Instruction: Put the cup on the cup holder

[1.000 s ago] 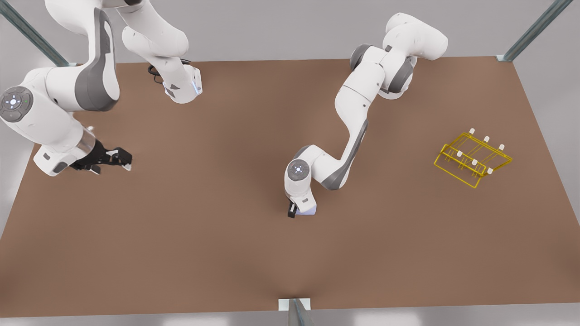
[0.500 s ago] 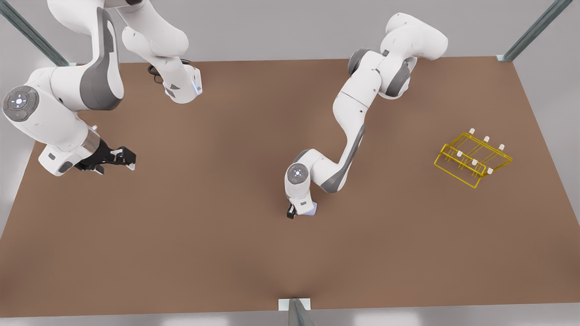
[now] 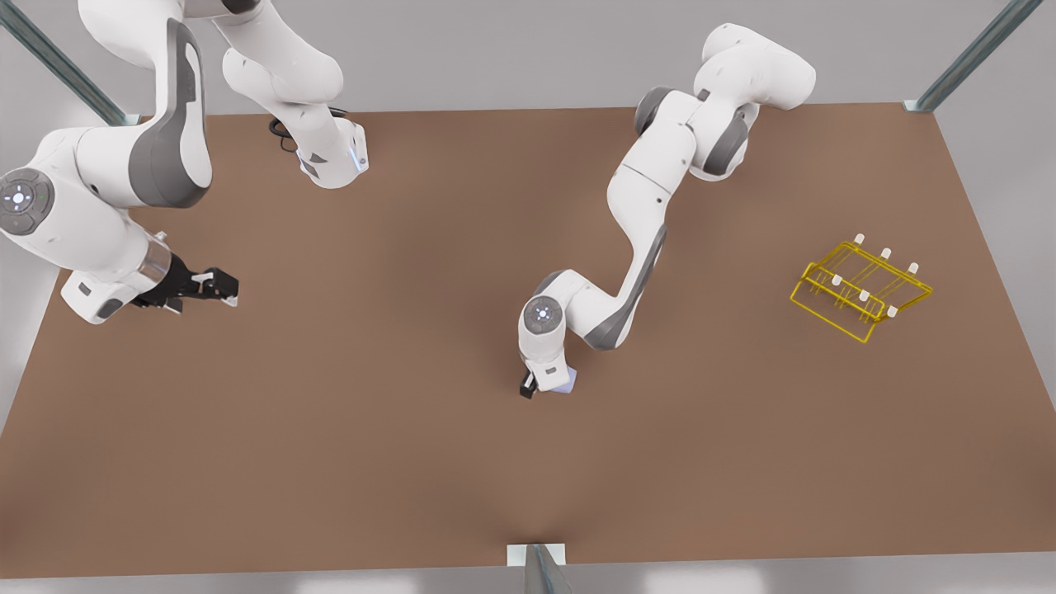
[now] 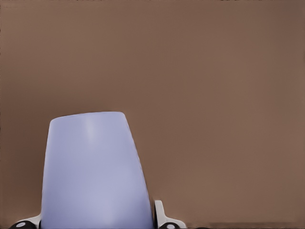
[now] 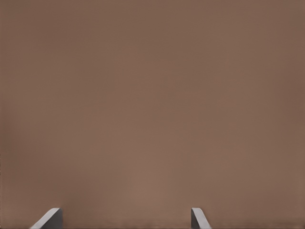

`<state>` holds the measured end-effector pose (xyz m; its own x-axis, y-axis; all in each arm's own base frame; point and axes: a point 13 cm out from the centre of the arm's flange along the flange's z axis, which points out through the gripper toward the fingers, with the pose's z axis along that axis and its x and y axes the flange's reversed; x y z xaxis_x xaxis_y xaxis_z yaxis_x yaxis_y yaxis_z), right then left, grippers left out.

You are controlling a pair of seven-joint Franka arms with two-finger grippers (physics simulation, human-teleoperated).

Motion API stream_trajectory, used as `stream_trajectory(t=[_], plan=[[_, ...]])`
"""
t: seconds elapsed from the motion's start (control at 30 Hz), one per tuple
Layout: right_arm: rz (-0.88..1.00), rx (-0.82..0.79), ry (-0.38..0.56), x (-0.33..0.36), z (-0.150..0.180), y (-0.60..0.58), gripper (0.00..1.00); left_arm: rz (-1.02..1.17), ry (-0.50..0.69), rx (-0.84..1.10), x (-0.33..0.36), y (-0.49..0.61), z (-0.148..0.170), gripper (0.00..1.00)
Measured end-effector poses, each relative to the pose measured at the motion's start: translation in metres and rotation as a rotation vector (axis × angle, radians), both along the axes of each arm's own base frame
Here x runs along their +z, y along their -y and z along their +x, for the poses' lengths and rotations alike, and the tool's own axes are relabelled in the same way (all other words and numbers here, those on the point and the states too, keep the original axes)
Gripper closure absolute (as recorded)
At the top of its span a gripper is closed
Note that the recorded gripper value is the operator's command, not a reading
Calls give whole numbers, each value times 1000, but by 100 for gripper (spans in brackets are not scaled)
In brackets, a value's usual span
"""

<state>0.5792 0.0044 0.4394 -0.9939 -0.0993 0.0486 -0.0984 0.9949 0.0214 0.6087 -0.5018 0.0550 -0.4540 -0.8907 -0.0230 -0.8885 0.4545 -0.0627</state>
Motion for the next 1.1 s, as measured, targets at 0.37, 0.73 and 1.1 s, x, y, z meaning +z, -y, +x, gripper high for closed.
stream_trajectory(t=[0.37,0.73,1.1], plan=[[5,34,-55,2,-10,-16,0,76,60,78,113,-74,54,29],[11,56,-2,15,10,-26,0,839,189,9,168,-225,69,29],[-34,72,55,12,28,-22,0,1445,-20,258,171,-389,16,28]])
